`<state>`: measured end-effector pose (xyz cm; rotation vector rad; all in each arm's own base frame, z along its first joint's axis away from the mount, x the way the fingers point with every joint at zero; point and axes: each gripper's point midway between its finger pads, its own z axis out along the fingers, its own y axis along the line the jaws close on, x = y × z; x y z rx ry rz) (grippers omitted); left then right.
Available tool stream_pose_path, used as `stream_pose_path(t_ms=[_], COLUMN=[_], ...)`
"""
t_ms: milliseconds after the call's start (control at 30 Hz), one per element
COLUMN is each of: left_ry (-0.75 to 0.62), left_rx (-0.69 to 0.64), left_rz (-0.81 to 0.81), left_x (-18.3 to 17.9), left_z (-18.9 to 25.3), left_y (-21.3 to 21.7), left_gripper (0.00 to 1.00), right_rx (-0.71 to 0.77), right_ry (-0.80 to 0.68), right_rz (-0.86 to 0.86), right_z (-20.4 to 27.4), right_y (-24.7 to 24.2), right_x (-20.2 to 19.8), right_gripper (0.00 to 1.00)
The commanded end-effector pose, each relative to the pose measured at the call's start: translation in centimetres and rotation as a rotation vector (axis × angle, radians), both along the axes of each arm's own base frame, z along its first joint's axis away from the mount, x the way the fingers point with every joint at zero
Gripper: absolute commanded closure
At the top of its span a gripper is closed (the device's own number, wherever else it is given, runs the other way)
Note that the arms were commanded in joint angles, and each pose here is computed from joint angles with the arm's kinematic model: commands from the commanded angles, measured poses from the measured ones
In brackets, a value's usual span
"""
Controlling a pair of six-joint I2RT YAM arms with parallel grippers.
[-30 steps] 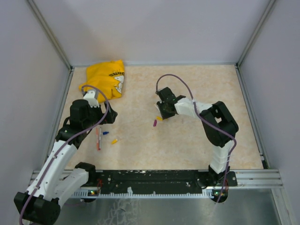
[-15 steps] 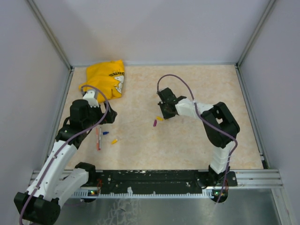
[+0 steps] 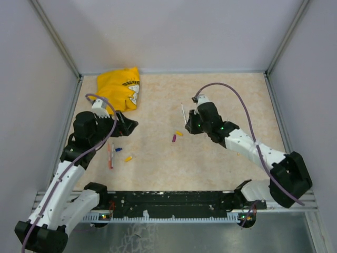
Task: Insert the pens into the pen caps
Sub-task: Pick up the pen from the center of the board.
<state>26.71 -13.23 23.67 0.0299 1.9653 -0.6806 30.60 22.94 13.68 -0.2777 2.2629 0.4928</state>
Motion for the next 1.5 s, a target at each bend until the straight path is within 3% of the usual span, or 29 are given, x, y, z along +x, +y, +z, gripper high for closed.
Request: stream_pose_path(t_ms=[0, 267, 733, 1033, 1467], left_ry=[-0.049, -0.085, -0.031, -0.005, 0.020], left_rx=[-0.199, -0.338, -0.386, -0.379, -0.381], left_rz=[-0.086, -0.129, -0.258, -0.259, -0.274], left_x=[-0.5, -1.0, -1.9, -1.8, -1.7], left_z=[4.3, 7.0, 6.2, 4.9, 4.2], left_y=[-2.7, -5.5, -11.7, -12.7, -13.7], left_gripper=[0.01, 0.01, 0.07, 0.32, 0.47], right_rx=[0.282, 0.520, 0.761, 0.828, 0.856], right_ry=[-0.058, -0.083, -0.070, -0.101, -0.126], right_rz=[0.016, 0.064, 0.148, 0.216, 0.215], right_z=[4.8, 9.3, 13.3, 15.2, 15.9], right_y=[2.4, 4.2, 10.0, 11.9, 12.2], right_x=[-1.4, -5.0, -8.6, -9.5, -9.5], right_gripper=[0.88, 0.88, 0.88, 0.89, 0.89])
